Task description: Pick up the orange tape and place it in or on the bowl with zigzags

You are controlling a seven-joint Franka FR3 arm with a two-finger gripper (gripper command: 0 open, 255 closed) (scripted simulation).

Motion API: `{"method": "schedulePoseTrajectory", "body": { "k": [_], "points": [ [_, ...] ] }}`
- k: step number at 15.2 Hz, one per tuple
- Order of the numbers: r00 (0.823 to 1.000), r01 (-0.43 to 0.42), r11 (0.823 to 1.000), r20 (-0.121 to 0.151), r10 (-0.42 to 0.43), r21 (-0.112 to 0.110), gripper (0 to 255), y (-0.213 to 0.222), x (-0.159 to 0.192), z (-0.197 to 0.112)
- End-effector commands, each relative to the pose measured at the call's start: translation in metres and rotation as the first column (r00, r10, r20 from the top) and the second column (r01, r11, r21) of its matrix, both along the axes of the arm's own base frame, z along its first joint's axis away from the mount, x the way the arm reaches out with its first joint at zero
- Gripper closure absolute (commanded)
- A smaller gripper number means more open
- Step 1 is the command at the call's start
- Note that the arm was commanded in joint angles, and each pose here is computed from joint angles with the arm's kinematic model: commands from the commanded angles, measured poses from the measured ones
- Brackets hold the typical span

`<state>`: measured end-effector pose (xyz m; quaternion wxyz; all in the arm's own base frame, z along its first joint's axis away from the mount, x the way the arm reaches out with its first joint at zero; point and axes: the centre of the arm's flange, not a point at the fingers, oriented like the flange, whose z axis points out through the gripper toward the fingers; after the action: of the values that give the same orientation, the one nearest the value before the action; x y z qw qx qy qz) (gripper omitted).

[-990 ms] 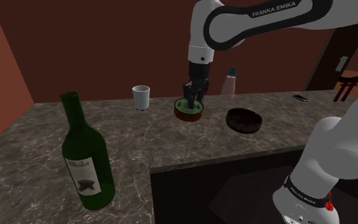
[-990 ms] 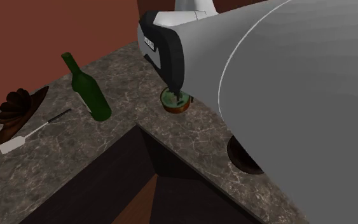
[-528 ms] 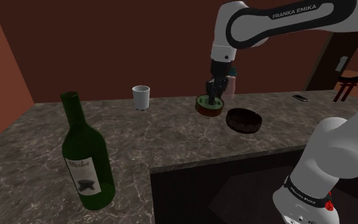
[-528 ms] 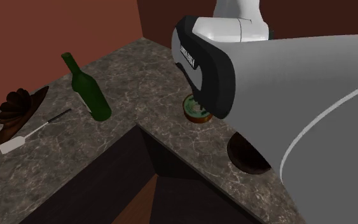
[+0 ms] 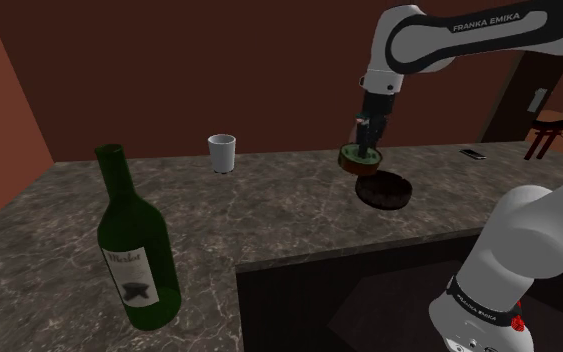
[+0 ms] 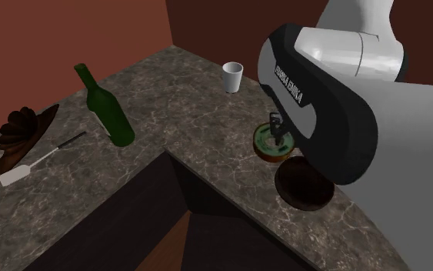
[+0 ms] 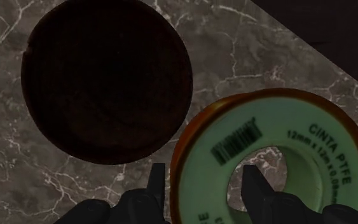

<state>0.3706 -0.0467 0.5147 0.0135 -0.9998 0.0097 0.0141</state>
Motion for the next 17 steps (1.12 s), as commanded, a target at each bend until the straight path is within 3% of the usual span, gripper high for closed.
{"method": "schedulePoseTrajectory", "body": {
  "k": [1, 9, 17],
  "points": [
    [1.000, -0.002, 1.000, 0.000, 0.002, 0.000, 255, -0.025, -0.012, 0.000],
    [1.000, -0.002, 1.000, 0.000, 0.002, 0.000, 255, -0.118, -0.051, 0.003],
    [1.000, -0.002, 1.000, 0.000, 0.002, 0.000, 255, -0.118, -0.051, -0.039]
  ]
}}
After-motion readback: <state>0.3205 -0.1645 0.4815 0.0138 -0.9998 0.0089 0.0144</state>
